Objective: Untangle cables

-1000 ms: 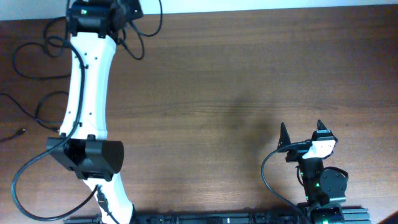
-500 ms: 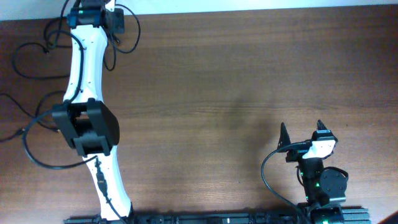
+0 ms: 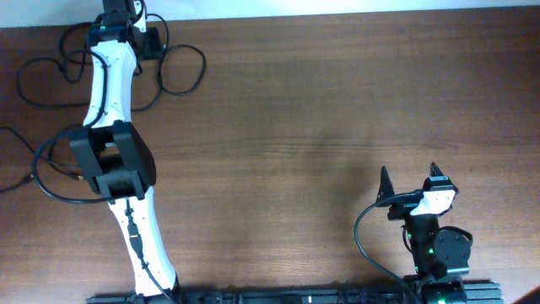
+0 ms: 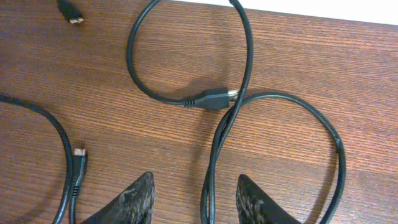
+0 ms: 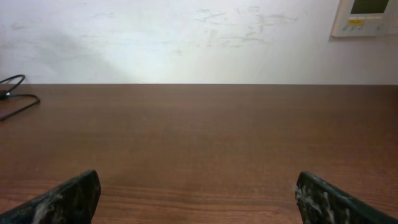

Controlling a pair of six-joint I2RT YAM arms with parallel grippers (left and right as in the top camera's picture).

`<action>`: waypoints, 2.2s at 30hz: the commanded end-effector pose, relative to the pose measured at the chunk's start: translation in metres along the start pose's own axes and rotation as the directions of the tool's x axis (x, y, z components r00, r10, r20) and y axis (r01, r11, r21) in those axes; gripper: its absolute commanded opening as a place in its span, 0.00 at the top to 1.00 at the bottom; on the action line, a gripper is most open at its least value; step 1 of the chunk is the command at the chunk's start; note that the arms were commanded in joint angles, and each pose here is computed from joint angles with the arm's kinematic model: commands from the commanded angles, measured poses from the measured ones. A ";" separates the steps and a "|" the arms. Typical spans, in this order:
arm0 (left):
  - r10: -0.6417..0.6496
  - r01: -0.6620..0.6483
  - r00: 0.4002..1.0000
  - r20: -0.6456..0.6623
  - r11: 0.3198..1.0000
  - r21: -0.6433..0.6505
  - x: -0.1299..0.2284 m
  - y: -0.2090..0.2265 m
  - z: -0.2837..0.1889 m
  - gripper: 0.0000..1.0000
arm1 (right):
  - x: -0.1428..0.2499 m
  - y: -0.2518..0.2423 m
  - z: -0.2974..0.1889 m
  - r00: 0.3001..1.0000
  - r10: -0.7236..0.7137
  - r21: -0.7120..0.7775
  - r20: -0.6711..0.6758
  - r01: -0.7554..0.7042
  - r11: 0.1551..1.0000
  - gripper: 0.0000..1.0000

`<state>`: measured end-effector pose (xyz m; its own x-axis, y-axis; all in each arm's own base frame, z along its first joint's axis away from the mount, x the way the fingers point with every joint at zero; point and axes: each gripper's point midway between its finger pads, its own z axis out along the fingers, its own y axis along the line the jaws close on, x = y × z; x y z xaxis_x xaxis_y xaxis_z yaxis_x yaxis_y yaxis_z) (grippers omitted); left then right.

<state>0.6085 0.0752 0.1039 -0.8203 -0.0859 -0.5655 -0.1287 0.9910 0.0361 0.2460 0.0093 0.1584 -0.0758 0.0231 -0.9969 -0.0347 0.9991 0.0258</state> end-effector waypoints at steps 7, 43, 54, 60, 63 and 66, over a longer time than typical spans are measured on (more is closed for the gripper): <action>-0.026 0.028 0.999 -0.027 0.996 0.088 0.002 -0.007 -0.006 0.20 | 0.003 0.000 0.000 1.000 0.003 0.004 -0.006 -0.003 1.000 0.02; -0.126 0.090 0.969 -0.211 0.981 -0.175 0.084 0.152 0.057 0.30 | 0.003 0.000 0.000 1.000 0.003 0.004 -0.006 -0.003 1.000 0.02; -0.283 0.231 0.937 -0.205 0.942 -0.244 0.104 0.205 0.051 0.63 | 0.003 0.000 0.000 1.000 0.003 0.004 -0.006 -0.003 1.000 0.02; -0.314 0.282 0.945 -0.095 0.925 -0.254 0.067 0.215 0.023 0.27 | 0.003 0.000 0.000 1.000 0.003 0.004 -0.006 -0.003 1.000 0.02; -0.343 0.341 0.939 0.009 0.929 -0.142 0.026 0.202 -0.007 0.08 | 0.003 0.000 0.000 1.000 0.003 0.004 -0.006 -0.003 1.000 0.02; -0.326 0.316 0.940 0.105 0.944 0.098 -0.022 0.167 -0.053 0.02 | 0.003 0.000 0.000 1.000 0.003 0.004 -0.006 -0.003 1.000 0.02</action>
<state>0.5536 0.2683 0.0657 -0.7655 -0.4155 -0.4913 -0.4596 0.8874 -0.0345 0.2460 0.0093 0.1584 -0.0762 0.0235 -0.9968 -0.0346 0.9991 0.0262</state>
